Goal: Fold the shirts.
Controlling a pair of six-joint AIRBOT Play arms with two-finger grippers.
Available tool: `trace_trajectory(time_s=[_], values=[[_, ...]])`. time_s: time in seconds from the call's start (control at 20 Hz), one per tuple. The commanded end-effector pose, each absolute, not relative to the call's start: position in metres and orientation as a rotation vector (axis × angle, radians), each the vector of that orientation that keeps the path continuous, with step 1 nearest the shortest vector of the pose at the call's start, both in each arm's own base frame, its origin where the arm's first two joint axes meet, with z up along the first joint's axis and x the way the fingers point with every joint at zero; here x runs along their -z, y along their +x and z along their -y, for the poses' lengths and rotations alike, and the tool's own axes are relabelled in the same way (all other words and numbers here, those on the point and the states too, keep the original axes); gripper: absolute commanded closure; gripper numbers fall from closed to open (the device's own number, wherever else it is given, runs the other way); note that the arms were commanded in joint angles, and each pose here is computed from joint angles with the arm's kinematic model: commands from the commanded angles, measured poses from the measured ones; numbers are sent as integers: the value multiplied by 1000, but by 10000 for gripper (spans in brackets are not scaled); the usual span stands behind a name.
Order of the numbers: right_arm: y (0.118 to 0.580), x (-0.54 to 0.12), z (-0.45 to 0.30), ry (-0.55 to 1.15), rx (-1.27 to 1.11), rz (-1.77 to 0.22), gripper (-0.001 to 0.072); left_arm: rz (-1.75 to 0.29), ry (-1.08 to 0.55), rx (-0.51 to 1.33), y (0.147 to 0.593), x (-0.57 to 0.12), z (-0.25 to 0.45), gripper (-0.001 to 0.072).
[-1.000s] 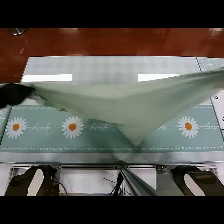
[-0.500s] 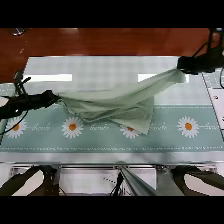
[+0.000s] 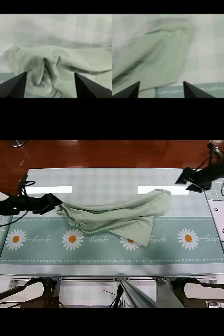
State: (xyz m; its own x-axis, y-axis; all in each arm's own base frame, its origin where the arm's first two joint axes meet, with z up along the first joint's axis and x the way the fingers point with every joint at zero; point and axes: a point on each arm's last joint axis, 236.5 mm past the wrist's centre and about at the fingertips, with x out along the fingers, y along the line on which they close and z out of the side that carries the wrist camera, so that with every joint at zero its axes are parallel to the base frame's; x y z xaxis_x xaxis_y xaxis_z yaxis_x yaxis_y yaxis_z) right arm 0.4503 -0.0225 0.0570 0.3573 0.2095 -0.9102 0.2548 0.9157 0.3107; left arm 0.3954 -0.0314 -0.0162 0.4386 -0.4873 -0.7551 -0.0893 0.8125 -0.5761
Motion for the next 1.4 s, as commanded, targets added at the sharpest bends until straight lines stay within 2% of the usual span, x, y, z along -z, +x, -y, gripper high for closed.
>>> trace_trajectory(time_s=[0.0,0.1,0.3,0.4,0.55,0.7,0.95,1.0,1.05,1.1,1.35], values=[[396,-57,67,384,88,-1331,86,-1223,-637,280,363,4,3,6],[380,-52,68,425,98,-1263,85,-1248,-712,296,344,9,5,6],[334,-5,3,624,-30,-1175,86,-1196,-939,593,311,12,87,6],[309,13,-19,725,-38,-1151,87,-1166,-981,594,310,26,110,6],[276,26,-34,752,-44,-1161,90,-1186,-913,566,312,45,137,7],[262,26,-41,747,-62,-1174,90,-1184,-820,544,322,58,158,8],[251,27,-48,742,-90,-1223,90,-1176,-807,503,343,63,162,10],[247,28,-50,723,-111,-1240,90,-1173,-803,509,346,62,163,28],[243,29,-53,711,-132,-1254,89,-1172,-798,517,348,61,165,302],[238,32,-57,700,-143,-1271,89,-1178,-789,544,347,59,169,674],[230,60,-96,706,-183,-1376,90,-1190,-790,606,346,50,178,683]])
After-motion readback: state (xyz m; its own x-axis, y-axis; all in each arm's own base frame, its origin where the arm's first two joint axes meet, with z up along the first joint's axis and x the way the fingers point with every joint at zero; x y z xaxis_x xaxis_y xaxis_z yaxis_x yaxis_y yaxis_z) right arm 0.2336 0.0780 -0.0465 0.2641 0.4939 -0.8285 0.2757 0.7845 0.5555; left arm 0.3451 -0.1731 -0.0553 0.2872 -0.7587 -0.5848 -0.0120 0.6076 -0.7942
